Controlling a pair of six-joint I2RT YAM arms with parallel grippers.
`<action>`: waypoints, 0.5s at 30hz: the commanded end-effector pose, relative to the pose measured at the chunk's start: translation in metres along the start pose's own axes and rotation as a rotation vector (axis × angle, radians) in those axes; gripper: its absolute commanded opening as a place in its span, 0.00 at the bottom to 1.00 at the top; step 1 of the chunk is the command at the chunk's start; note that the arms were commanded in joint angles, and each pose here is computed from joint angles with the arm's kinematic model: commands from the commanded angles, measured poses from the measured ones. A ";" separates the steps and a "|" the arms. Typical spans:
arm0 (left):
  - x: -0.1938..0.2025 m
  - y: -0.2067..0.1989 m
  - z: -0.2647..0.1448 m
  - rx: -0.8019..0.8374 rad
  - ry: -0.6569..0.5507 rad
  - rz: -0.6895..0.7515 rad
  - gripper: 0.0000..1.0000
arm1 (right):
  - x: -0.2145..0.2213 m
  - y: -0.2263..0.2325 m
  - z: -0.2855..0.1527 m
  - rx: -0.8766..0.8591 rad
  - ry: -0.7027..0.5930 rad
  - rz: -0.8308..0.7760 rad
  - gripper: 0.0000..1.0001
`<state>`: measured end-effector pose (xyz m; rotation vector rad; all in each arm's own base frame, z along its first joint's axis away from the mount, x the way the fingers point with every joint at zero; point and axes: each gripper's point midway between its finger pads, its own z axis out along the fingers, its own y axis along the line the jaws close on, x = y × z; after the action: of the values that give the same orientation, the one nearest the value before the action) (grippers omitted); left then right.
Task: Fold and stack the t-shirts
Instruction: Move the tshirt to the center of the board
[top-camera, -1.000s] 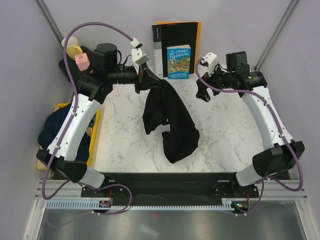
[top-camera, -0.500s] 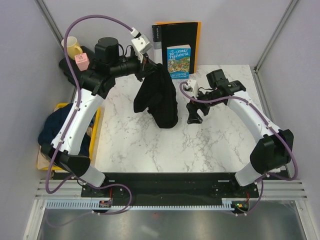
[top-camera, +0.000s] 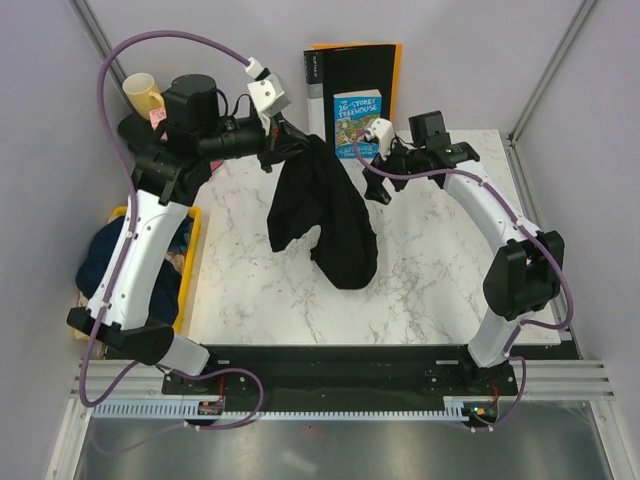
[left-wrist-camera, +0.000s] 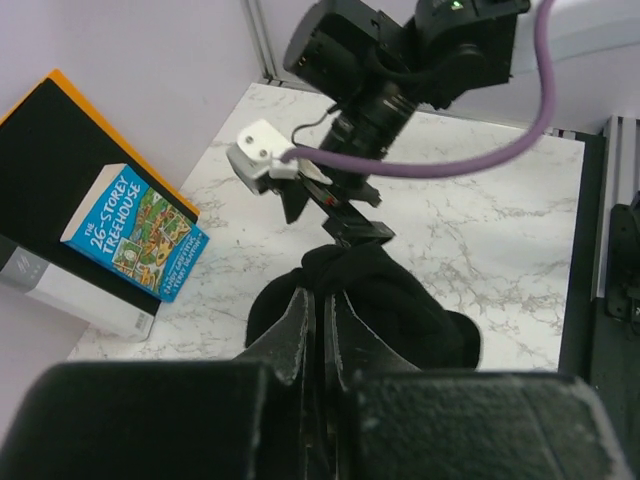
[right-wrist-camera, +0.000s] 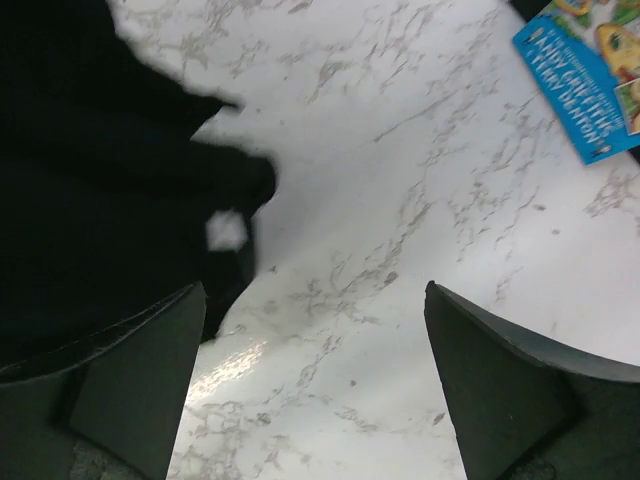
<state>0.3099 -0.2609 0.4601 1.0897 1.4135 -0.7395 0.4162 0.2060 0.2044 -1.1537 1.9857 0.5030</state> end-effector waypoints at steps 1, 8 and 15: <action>-0.034 -0.025 -0.035 0.007 -0.059 0.122 0.02 | -0.038 -0.005 -0.010 -0.041 -0.111 -0.071 0.98; -0.012 -0.007 -0.036 -0.079 0.021 0.163 0.02 | -0.006 0.045 -0.026 -0.232 0.057 -0.238 0.98; -0.012 -0.005 -0.033 -0.079 0.024 0.157 0.02 | 0.012 0.084 -0.041 -0.348 0.090 -0.348 0.98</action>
<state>0.2853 -0.2356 0.4629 1.1325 1.4118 -0.6142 0.3568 0.2091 0.2013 -1.5879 1.8855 0.5842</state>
